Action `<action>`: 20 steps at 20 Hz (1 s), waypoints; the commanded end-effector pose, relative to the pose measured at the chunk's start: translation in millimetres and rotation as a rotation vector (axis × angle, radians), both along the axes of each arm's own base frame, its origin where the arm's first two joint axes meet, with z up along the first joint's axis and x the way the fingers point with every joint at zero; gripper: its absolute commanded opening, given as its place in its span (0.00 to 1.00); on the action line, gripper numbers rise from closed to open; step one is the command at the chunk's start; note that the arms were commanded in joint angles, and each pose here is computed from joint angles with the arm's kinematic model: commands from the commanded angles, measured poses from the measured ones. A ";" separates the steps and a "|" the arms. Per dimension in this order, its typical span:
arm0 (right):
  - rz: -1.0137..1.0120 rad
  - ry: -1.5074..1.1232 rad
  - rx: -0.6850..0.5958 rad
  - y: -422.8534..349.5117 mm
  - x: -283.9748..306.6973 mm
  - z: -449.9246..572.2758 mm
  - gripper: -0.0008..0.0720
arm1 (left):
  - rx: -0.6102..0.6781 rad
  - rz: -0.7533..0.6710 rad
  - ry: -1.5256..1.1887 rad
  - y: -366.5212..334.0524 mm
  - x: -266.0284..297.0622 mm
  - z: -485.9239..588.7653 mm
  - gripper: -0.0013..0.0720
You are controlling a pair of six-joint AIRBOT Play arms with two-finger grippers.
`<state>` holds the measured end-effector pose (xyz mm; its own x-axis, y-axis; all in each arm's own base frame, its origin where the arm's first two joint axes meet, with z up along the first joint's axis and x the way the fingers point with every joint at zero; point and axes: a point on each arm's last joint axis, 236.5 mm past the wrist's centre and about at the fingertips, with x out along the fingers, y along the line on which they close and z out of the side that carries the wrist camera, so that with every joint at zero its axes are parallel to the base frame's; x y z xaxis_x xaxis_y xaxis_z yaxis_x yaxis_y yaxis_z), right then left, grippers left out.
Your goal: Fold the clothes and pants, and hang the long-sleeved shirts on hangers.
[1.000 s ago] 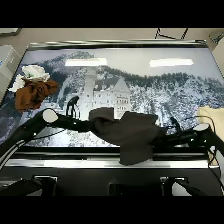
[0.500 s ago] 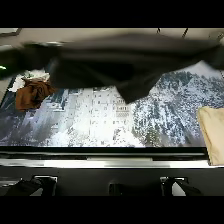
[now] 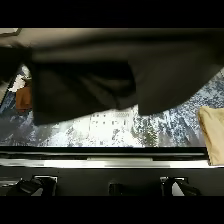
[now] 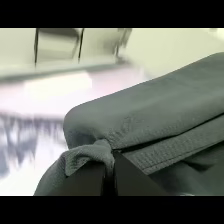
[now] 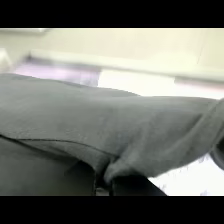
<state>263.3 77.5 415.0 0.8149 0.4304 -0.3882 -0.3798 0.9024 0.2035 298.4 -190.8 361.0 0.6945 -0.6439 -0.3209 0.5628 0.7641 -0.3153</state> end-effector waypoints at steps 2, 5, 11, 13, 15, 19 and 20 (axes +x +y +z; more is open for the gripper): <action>0.007 0.643 0.098 -14.7 -5.2 -165.6 0.08 | 0.125 -0.069 0.542 -24.9 -26.1 -217.6 0.05; -0.086 0.766 0.253 -22.8 34.3 -266.6 0.07 | 0.082 -0.053 0.716 -49.1 -43.2 -319.5 0.05; -0.401 0.635 0.571 -70.8 164.0 -351.3 0.08 | 0.103 0.075 0.723 -42.4 78.4 -368.4 0.05; -0.465 0.606 0.696 -79.2 190.7 -359.3 0.08 | 0.063 0.128 0.693 -33.0 133.1 -359.8 0.05; -0.486 0.658 0.717 -80.7 195.5 -383.9 0.08 | 0.033 0.152 0.677 -29.8 165.5 -357.3 0.05; -0.438 0.848 0.733 -61.5 180.7 -433.1 0.08 | 0.042 0.115 0.803 -52.2 155.8 -401.4 0.05; -0.418 0.875 0.724 -58.0 177.3 -441.5 0.08 | 0.055 0.096 0.856 -60.8 144.4 -414.7 0.06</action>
<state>446.0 9.8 1.6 0.5886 0.4870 -0.6452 0.3964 0.5217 0.7554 450.1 -235.5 -25.4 0.3378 -0.5449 -0.7674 0.1236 0.8340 -0.5378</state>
